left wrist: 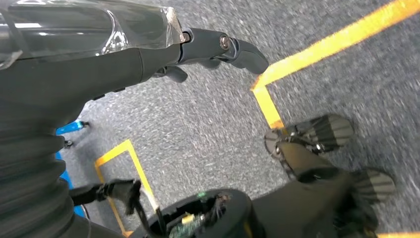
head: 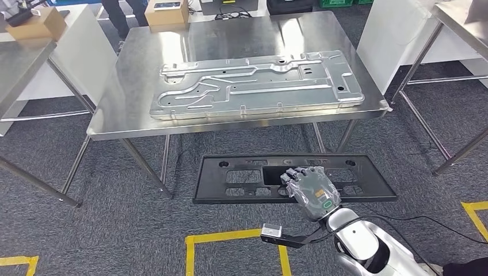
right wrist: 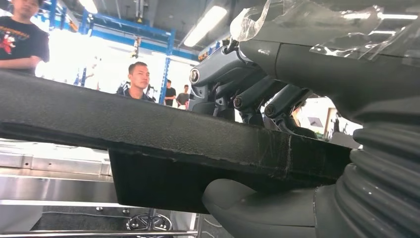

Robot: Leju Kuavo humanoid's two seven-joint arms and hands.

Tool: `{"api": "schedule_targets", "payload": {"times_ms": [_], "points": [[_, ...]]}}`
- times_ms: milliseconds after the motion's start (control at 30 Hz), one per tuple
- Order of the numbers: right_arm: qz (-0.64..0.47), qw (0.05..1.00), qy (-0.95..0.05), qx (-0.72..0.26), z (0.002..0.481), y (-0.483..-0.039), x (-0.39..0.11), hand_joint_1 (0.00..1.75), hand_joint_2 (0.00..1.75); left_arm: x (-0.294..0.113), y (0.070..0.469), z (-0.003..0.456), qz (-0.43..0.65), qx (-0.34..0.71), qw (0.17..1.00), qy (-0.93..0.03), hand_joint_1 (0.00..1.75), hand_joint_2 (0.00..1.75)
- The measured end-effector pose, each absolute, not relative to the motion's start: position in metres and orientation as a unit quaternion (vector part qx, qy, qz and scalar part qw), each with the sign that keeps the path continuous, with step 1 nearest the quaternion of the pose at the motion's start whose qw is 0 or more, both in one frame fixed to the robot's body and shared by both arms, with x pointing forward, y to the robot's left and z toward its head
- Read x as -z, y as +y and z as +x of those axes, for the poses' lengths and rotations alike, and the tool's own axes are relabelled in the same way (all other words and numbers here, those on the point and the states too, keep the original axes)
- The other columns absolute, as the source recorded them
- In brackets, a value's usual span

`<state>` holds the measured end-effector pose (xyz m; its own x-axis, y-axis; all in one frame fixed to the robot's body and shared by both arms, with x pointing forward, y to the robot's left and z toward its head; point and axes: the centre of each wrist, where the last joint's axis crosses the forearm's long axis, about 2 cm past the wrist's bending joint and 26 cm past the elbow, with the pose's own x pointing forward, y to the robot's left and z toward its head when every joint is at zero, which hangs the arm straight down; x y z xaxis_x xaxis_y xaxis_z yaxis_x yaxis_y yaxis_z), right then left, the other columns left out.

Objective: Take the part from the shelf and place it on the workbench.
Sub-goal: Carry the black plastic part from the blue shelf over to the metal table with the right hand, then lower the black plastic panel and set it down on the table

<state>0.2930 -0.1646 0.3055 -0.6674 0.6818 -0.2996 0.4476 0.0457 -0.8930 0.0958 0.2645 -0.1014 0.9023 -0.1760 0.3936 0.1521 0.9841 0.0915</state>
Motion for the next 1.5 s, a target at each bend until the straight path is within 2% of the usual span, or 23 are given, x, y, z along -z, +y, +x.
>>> {"api": "schedule_targets", "payload": {"times_ms": [967, 1500], "points": [[-0.369, 0.086, -0.716, -0.587, 0.284, -0.146, -0.301, 1.69, 1.75, 0.103, 0.265, 0.090, 0.032, 0.073, 0.979, -0.187, 0.00, 1.75], [-0.374, 0.016, -0.686, -0.624, 0.283, -0.131, -0.315, 1.69, 1.75, 0.103, 0.263, 0.086, 0.030, 0.073, 0.979, -0.190, 0.00, 1.75]]}}
